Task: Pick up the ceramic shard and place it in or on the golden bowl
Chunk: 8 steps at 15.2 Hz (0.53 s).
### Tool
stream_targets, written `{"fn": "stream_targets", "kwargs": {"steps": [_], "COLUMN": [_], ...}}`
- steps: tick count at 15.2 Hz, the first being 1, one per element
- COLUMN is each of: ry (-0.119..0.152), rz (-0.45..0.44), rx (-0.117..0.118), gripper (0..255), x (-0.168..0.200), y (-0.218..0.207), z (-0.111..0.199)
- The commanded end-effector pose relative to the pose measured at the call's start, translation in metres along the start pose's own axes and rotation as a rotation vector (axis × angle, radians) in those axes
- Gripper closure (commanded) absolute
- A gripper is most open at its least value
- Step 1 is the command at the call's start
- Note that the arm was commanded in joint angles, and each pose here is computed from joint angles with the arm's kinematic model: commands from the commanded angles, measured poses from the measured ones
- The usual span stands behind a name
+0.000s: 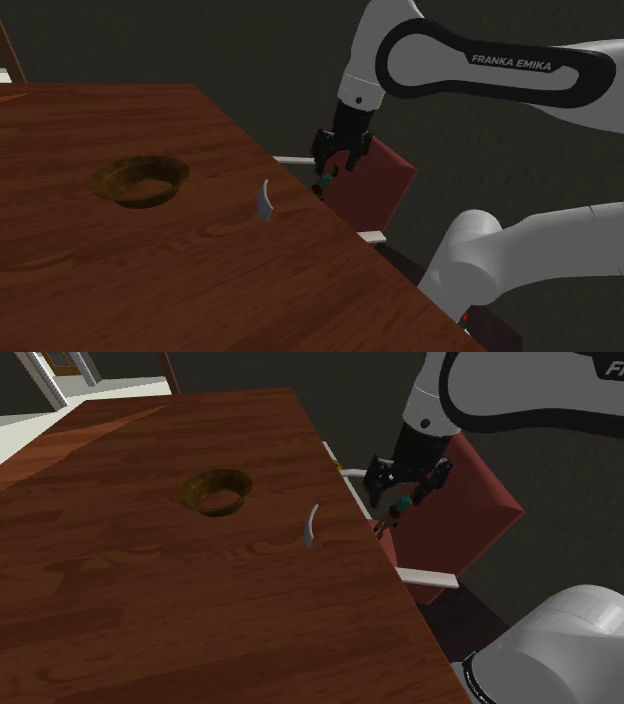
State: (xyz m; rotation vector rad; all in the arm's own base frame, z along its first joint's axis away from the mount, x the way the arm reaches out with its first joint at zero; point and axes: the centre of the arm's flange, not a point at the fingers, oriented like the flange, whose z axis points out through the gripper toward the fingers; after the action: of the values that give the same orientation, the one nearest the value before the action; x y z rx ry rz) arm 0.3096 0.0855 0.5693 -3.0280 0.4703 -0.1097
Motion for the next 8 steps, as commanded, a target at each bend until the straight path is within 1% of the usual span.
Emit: {"fn": "stream_targets", "kwargs": {"steps": [1, 8], "ry": [0.001, 0.006], "rz": [0.035, 0.145], "rx": [0.030, 0.125], "gripper": [0, 0], "x": [-0.005, -0.011], "y": [-0.022, -0.099], "z": [0.004, 0.016]}}
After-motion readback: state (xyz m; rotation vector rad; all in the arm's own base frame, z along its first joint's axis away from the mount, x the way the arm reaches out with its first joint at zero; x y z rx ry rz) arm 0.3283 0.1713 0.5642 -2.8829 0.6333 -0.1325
